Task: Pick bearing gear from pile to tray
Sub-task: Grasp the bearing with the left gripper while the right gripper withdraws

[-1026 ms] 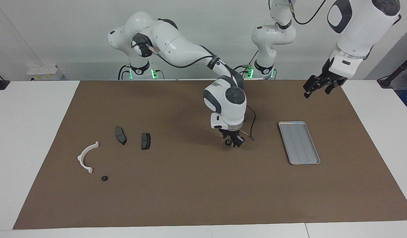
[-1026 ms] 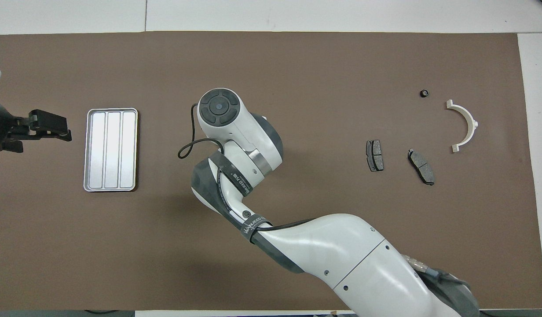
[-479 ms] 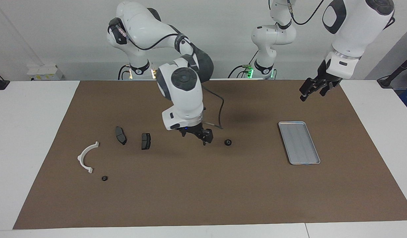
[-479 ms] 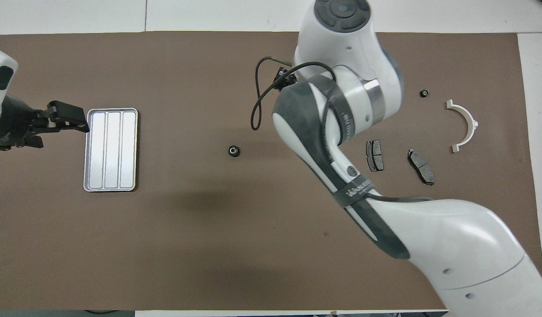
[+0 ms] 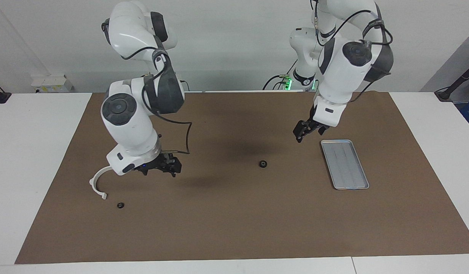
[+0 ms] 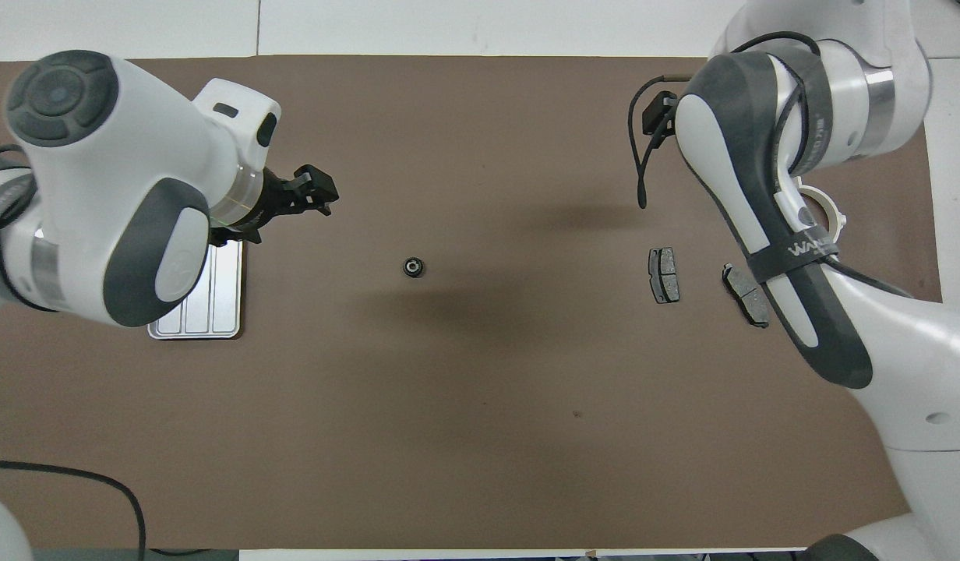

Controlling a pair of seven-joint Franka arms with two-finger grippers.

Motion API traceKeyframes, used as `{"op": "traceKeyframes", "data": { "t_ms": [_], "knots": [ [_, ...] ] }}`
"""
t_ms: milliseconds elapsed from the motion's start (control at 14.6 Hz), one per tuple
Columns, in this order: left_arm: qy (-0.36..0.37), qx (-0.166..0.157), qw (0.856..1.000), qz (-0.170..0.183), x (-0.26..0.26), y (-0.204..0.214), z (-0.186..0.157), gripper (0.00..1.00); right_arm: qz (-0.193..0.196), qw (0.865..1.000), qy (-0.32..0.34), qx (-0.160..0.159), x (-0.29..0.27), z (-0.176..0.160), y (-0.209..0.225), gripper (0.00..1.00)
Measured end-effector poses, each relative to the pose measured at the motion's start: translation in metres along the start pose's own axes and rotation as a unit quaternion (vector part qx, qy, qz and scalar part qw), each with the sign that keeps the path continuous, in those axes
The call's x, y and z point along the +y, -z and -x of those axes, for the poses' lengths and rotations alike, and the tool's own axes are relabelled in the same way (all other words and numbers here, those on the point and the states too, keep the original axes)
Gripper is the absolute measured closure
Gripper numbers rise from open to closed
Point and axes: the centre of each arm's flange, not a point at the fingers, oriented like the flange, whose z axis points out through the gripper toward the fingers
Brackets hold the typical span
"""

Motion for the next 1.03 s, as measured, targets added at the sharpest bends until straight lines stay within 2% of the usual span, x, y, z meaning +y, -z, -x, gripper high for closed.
{"op": "traceKeyframes", "data": {
  "t_ms": [137, 274, 411, 684, 1026],
  "knots": [
    [0.025, -0.002, 1.0, -0.011, 0.029, -0.043, -0.001, 0.0, 0.014, 0.999, 0.029, -0.001, 0.047, -0.01, -0.015, 0.0],
    [0.042, 0.005, 0.999, -0.023, 0.061, -0.086, 0.003, 0.0, 0.013, 0.999, 0.047, 0.013, 0.087, -0.022, -0.033, 0.0],
    [0.054, 0.01, 0.998, -0.02, 0.079, -0.118, 0.01, 0.0, 0.019, 0.998, 0.054, 0.02, 0.113, -0.029, -0.053, 0.0],
    [0.058, 0.002, 0.998, -0.029, 0.077, -0.165, 0.026, 0.0, 0.037, 0.997, 0.063, 0.034, 0.123, -0.035, -0.092, 0.0],
    [0.06, 0.01, 0.998, -0.02, 0.073, -0.186, 0.04, 0.0, 0.039, 0.996, 0.065, 0.045, 0.126, -0.042, -0.123, 0.0]
  ]
}}
